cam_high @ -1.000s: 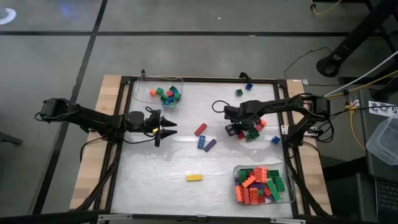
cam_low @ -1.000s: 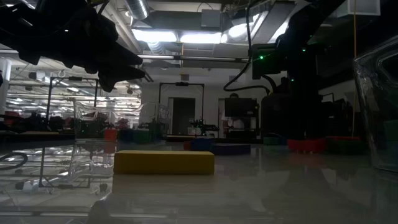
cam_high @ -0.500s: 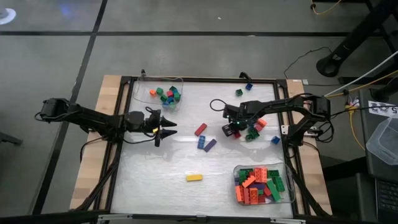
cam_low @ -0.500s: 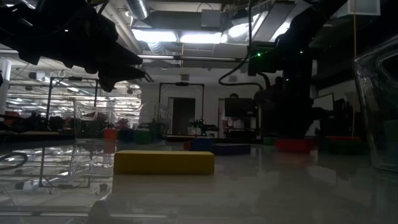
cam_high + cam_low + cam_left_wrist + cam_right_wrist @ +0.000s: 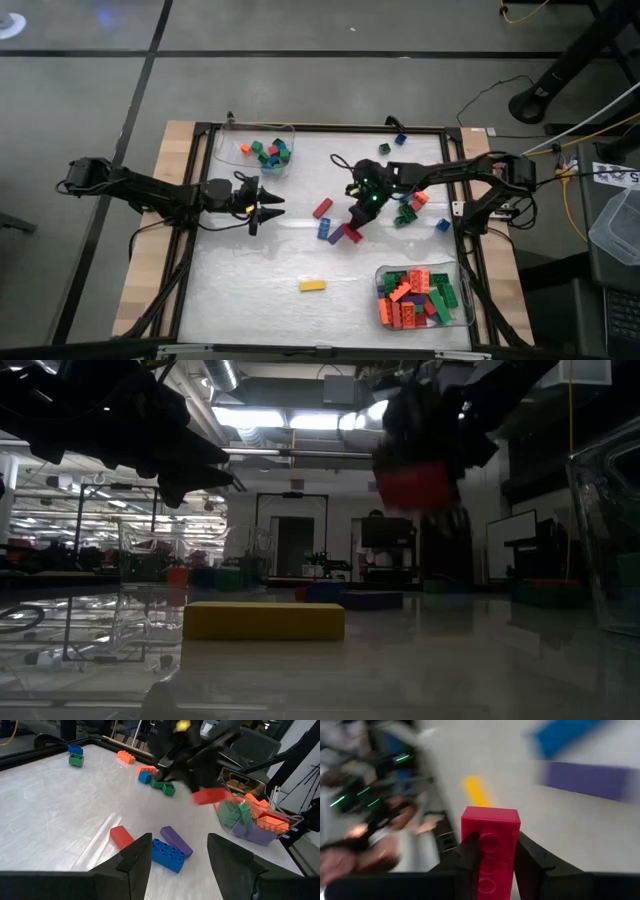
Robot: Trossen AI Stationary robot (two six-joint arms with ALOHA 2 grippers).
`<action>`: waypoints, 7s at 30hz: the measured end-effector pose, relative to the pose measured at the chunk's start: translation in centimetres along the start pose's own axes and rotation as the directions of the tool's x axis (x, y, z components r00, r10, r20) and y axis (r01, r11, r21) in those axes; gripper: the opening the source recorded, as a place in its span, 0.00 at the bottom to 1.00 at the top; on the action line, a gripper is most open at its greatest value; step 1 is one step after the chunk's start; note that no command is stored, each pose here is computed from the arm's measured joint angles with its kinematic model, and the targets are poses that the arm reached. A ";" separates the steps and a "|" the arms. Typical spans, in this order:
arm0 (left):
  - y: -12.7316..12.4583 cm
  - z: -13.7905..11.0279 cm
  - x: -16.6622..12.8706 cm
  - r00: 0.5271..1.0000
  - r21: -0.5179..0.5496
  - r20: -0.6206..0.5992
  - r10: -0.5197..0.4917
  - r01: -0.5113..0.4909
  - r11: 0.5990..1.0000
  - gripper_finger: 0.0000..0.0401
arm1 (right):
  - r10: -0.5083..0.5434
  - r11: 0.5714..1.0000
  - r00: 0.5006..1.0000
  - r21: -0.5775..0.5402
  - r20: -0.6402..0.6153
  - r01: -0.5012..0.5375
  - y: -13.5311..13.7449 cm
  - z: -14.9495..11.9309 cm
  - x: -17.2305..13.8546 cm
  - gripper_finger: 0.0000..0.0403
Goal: Sort blocks by size
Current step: Put the rectangular red game piece into the bottom transparent bin, then put the rectangular red block into the bottom transparent bin
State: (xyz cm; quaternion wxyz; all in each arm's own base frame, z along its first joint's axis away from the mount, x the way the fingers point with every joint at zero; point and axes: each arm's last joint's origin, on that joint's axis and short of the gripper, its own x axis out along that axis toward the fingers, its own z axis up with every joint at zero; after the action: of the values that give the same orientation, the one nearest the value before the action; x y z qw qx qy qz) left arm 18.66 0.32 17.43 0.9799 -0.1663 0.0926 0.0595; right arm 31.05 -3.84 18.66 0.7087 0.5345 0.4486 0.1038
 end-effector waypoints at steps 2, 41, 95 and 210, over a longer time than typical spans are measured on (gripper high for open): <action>-0.1 0.0 0.0 1.000 0.001 0.000 -0.005 0.005 1.000 0.44 | 0.100 0.990 0.995 -0.094 -0.031 -0.102 1.4 -0.1 0.4 0.21; -2.3 0.2 -0.1 0.988 -0.080 0.071 -0.139 0.145 0.986 0.44 | -0.335 0.937 0.895 -0.206 -0.296 0.283 7.0 -16.6 3.7 0.52; -20.6 -2.7 28.6 0.964 0.333 0.021 -0.265 0.244 0.911 0.44 | -0.519 0.718 0.840 -0.450 0.161 0.530 13.0 -22.3 2.4 0.52; -18.7 -1.7 27.7 0.947 0.149 0.061 -0.315 0.303 0.941 0.34 | -0.546 0.652 0.445 0.025 0.710 0.758 1.4 -21.5 -9.5 0.52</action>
State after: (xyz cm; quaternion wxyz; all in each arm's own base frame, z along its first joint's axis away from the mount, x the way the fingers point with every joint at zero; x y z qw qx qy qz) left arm 48.14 -15.37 16.14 0.9892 -0.1084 0.0279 -0.0946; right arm 9.96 5.09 24.31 0.8725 0.2032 0.3171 -0.3114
